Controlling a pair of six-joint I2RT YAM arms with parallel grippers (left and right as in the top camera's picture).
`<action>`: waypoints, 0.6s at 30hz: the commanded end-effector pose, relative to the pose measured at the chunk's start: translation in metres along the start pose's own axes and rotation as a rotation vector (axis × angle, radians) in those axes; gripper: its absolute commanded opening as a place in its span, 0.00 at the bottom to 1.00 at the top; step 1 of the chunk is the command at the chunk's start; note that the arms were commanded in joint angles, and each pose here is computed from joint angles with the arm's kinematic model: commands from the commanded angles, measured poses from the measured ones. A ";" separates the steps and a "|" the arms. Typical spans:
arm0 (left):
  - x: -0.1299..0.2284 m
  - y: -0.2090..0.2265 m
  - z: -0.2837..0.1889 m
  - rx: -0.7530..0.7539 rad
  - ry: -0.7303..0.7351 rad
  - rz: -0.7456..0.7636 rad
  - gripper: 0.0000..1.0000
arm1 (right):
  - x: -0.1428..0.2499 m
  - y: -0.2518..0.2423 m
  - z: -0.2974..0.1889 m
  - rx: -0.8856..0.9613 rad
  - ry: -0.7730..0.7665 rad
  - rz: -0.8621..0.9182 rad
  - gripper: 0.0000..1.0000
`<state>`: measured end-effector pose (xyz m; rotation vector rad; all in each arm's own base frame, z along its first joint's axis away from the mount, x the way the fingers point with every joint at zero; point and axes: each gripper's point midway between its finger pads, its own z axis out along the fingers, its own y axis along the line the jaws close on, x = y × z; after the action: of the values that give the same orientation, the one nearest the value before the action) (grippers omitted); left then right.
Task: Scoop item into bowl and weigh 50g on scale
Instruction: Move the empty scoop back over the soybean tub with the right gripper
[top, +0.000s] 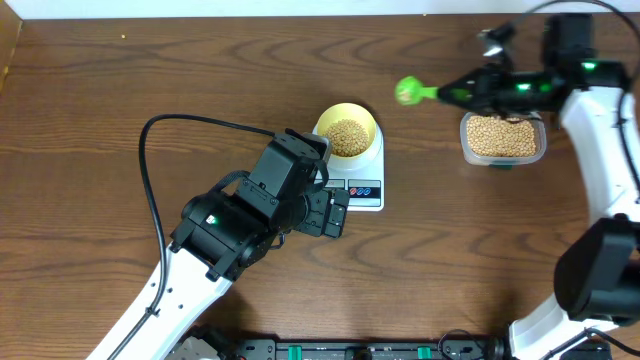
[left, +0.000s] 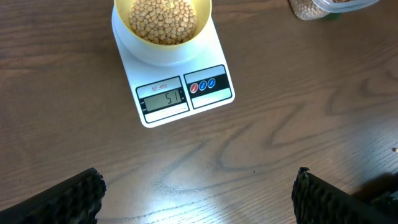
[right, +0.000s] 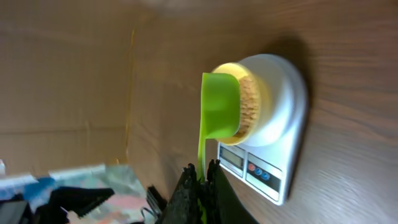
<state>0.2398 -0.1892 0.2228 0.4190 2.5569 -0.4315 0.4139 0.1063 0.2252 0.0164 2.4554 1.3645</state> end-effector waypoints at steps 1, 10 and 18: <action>-0.005 0.000 -0.003 -0.002 -0.013 -0.001 0.98 | -0.008 -0.009 -0.035 -0.007 -0.059 0.000 0.01; -0.005 0.000 -0.003 -0.003 -0.013 -0.001 0.98 | 0.002 -0.057 -0.090 0.096 -0.118 0.099 0.01; -0.005 0.000 -0.003 -0.002 -0.013 -0.001 0.98 | 0.009 -0.072 -0.096 0.176 -0.098 0.093 0.01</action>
<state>0.2398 -0.1892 0.2228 0.4190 2.5569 -0.4315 0.3876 -0.0080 0.2032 0.3102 2.5159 1.2116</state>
